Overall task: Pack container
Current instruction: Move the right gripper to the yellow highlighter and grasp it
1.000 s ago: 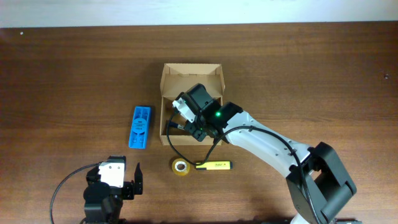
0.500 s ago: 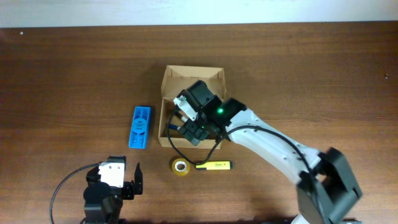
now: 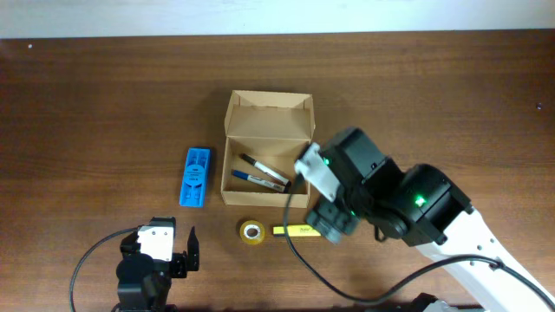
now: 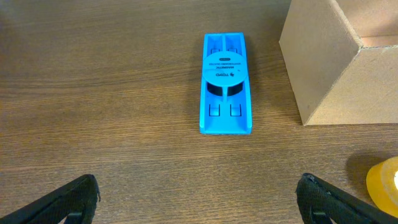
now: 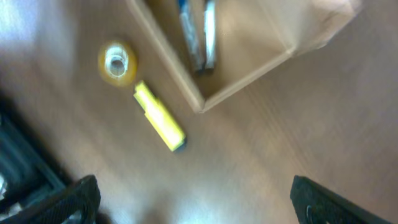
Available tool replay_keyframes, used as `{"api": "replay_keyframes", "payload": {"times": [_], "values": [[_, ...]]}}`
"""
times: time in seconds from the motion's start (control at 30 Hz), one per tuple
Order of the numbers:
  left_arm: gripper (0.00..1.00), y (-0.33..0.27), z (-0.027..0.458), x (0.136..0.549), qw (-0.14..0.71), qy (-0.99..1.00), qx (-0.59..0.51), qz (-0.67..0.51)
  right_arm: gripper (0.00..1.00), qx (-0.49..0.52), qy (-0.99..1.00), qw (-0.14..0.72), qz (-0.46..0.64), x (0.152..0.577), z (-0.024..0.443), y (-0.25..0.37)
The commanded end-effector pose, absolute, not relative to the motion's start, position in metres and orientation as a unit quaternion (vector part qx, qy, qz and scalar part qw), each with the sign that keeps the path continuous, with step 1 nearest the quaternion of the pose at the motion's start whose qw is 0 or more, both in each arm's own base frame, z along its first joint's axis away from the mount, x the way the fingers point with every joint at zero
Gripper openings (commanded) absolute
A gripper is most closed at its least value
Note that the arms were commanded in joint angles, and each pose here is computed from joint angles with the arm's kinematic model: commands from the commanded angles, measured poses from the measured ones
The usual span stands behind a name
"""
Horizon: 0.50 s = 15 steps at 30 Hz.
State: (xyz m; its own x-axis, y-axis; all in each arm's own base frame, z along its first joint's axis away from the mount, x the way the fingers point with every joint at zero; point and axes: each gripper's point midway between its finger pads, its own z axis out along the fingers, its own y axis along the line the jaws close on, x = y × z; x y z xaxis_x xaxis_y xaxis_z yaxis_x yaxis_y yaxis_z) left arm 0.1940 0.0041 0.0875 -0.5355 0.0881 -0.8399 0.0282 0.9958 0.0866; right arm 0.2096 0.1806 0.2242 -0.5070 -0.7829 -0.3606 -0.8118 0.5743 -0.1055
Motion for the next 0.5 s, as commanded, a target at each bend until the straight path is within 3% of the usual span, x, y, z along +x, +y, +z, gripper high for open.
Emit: {"api": "replay_keyframes", "payload": {"times": [0.0, 0.3, 0.47], "values": [[1.0, 0.007, 0.086, 0.194, 0.48, 0.876, 0.035, 0.041, 0.99, -0.497, 0.858, 0.128, 0.031, 0.186, 0.188, 0.178], [1.0, 0.007, 0.086, 0.194, 0.48, 0.876, 0.035, 0.041, 1.0, -0.593, 0.801, 0.083, -0.032, 0.15, 0.121, 0.193], [1.0, 0.007, 0.086, 0.194, 0.48, 0.876, 0.035, 0.041, 0.99, -0.602, 0.795, 0.065, -0.036, 0.154, 0.096, 0.209]]}}
